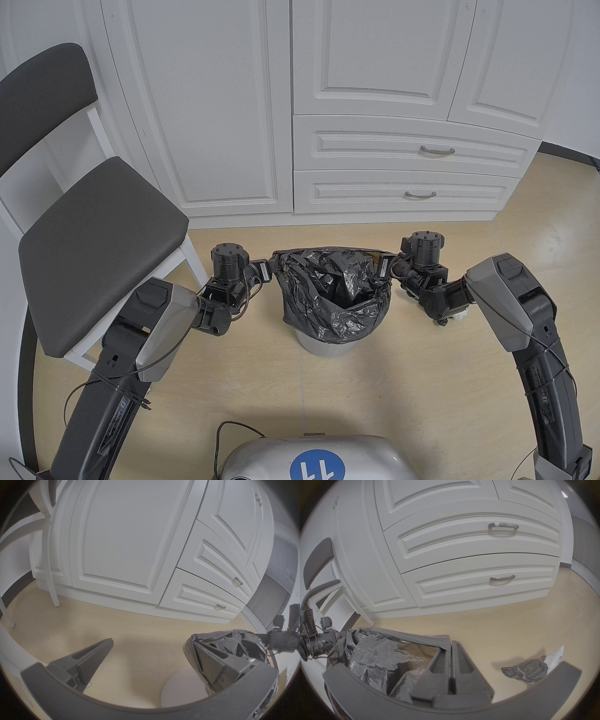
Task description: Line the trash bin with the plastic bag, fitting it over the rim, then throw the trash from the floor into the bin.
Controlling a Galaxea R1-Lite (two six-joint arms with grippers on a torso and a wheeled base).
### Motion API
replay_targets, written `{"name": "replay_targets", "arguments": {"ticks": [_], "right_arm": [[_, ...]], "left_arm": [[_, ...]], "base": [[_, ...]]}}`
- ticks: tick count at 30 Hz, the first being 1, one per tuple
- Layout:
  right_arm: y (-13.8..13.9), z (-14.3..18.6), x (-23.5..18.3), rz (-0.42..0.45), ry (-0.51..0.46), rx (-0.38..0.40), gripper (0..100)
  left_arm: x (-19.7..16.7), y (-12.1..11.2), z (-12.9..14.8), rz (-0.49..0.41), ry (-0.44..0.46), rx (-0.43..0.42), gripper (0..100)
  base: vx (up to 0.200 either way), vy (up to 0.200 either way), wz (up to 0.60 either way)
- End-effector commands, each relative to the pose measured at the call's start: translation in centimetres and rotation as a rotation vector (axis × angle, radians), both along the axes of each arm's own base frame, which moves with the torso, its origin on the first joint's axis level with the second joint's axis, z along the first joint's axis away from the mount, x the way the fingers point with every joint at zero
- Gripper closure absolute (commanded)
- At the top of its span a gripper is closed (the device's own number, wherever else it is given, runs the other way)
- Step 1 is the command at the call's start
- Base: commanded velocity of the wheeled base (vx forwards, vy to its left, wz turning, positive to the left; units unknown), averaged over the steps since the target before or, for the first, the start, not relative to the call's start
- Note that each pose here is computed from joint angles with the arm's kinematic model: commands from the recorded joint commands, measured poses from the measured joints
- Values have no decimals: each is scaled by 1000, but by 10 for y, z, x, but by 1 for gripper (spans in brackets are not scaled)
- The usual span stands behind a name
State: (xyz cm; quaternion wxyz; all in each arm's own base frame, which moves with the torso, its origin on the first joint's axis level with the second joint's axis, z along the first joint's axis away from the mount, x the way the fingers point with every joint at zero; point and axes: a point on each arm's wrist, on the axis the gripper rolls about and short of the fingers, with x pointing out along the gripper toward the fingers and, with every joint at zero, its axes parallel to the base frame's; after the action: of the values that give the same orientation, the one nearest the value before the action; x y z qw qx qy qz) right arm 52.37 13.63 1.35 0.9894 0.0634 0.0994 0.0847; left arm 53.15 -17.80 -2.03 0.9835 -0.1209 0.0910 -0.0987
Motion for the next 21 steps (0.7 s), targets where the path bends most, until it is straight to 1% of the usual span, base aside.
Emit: {"name": "replay_targets", "arguments": {"ticks": [1, 4, 6, 10, 12, 13, 15, 21], "right_arm": [[-2, 25, -3, -3, -10, 0, 100], [-7, 31, -3, -10, 4, -3, 100], [-9, 31, -2, -15, 8, -6, 100], [-13, 20, -1, -22, 53, -17, 100], [-13, 20, -1, -22, 53, -17, 100], [-17, 7, 1, -27, 77, -22, 100], [-20, 0, 2, -30, 91, -23, 100], [-25, -8, 2, -36, 112, -9, 100]], "left_arm": [[-4, -8, 6, -8, -3, -2, 0], [-10, -7, 13, -6, 17, 6, 0], [-14, -5, 12, -6, 33, 11, 0], [-18, -3, 14, -5, 43, 13, 0], [-18, -3, 14, -5, 43, 13, 0], [-17, -1, 12, -1, 45, 12, 0], [-18, -2, 12, -3, 45, 12, 0], [-17, -3, 13, -4, 41, 11, 0]], "base": [[0, 0, 0], [0, 0, 0], [0, 0, 0], [0, 0, 0], [0, 0, 0], [0, 0, 0], [0, 0, 0], [0, 0, 0]]}}
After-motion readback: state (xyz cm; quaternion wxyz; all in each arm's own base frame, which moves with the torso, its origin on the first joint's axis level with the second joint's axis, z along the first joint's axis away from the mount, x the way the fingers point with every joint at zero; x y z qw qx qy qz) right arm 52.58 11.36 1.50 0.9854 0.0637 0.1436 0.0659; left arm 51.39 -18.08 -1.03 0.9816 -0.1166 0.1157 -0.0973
